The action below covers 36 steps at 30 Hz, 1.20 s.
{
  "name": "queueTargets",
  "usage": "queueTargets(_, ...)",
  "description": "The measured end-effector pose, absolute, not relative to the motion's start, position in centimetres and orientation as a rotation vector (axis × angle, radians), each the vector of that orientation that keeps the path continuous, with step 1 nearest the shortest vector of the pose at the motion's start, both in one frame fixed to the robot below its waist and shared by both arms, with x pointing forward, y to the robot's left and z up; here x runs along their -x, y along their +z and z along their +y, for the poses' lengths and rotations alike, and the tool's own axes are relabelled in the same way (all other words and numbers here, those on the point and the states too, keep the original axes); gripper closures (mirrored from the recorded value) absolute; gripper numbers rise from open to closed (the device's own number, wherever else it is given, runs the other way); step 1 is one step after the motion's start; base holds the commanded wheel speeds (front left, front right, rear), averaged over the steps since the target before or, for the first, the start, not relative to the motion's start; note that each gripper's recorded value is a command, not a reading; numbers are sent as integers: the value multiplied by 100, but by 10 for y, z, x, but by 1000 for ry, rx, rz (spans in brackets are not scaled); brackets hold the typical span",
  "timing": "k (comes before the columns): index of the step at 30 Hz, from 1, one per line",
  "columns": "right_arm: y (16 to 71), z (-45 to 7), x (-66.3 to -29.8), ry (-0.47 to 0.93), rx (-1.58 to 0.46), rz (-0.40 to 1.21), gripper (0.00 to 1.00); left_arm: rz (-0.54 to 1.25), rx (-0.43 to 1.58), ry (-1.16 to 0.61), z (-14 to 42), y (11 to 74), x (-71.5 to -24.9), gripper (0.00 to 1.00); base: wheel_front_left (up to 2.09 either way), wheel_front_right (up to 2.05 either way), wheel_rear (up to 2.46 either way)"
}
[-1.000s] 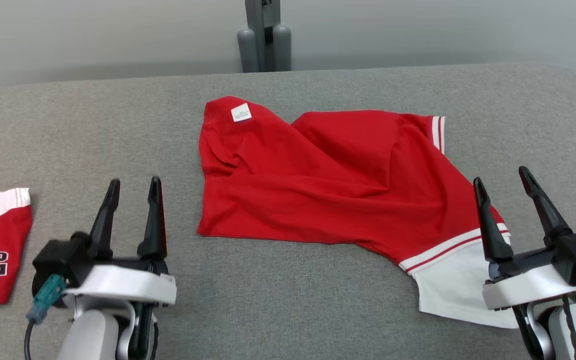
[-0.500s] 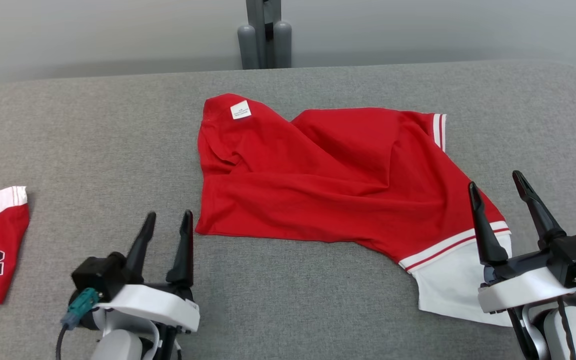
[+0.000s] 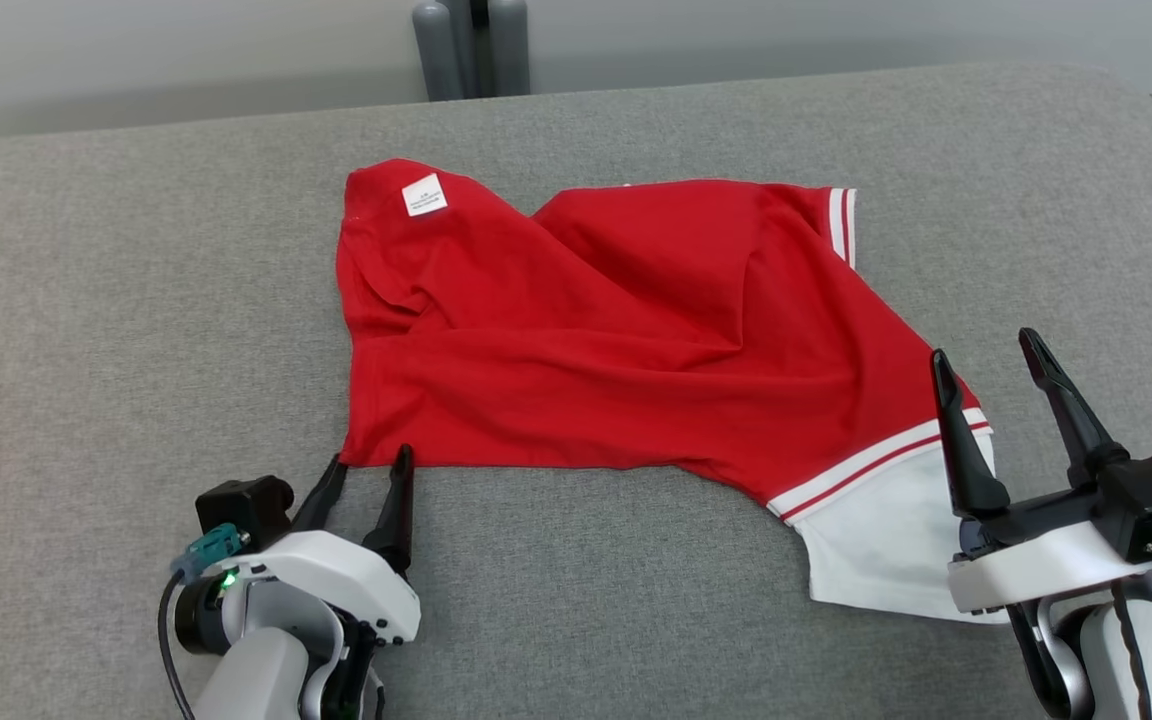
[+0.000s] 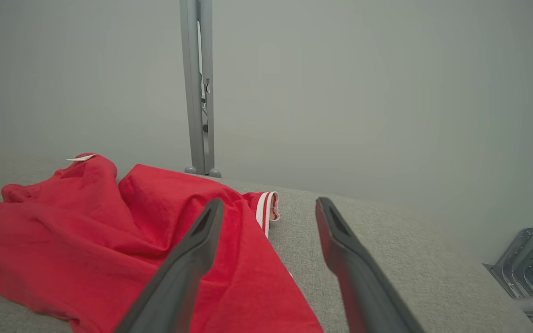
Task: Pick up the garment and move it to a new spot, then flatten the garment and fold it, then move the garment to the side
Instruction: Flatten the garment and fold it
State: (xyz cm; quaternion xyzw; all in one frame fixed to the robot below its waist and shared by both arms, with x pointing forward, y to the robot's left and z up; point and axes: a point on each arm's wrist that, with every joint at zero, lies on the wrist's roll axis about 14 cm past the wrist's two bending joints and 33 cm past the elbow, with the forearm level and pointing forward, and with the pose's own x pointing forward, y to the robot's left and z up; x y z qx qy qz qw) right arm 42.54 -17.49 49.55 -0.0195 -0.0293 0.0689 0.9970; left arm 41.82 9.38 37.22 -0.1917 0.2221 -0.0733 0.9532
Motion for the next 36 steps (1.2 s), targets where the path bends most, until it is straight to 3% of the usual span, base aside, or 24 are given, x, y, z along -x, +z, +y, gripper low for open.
queueTargets(7,489,-182,-425,118,34,-41,0,437,398,-126,92,368,-430,0,0,0,0)
queueTargets(8,488,-183,-424,115,33,-37,0,429,411,-120,92,369,-432,74,0,0,0)
queueTargets(9,488,-183,-424,114,33,-35,0,426,414,-118,92,369,-433,100,0,0,0)
queueTargets(19,480,-192,-409,61,-70,-7,0,374,423,-128,90,381,-437,100,0,0,0)
queueTargets(36,387,-201,-318,-97,-370,372,0,363,390,-220,61,387,-437,100,0,0,0)
